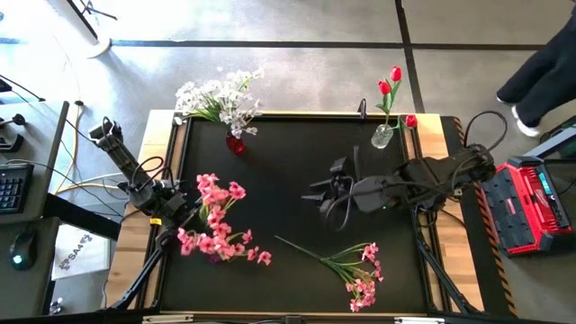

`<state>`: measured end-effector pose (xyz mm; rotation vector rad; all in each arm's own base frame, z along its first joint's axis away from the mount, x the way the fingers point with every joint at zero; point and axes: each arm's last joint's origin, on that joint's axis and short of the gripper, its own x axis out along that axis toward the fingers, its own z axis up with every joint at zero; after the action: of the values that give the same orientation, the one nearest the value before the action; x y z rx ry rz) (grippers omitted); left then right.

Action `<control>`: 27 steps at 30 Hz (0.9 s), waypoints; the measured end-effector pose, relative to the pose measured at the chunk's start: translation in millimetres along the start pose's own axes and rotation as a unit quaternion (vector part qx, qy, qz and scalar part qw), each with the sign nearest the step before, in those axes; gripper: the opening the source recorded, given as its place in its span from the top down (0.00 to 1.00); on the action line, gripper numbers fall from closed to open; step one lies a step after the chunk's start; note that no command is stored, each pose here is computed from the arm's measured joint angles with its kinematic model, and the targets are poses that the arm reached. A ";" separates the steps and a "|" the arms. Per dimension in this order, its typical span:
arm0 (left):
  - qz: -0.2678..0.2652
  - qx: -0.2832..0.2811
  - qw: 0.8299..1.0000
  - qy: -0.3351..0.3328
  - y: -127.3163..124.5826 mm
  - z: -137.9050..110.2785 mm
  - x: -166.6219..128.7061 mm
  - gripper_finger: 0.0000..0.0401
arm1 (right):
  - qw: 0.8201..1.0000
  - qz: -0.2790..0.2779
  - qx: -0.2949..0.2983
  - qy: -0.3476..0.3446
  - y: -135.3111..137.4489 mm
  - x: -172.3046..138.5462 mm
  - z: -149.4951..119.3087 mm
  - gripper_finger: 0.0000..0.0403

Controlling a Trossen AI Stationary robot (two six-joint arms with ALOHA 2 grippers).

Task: Sort flowers into vase by color
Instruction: Put the top pink flowers into the violet vase

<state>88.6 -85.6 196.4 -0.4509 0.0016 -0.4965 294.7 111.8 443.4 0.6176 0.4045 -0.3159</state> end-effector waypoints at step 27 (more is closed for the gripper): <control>0.076 0.078 0.975 0.194 -15.5 61.6 -24.5 0.28 | 0.960 -0.161 -0.039 0.226 -0.7 41.3 -93.7 0.49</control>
<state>66.6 -60.8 255.8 -0.1915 0.3696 -0.4231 305.2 162.0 354.8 0.5440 0.9594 -0.4673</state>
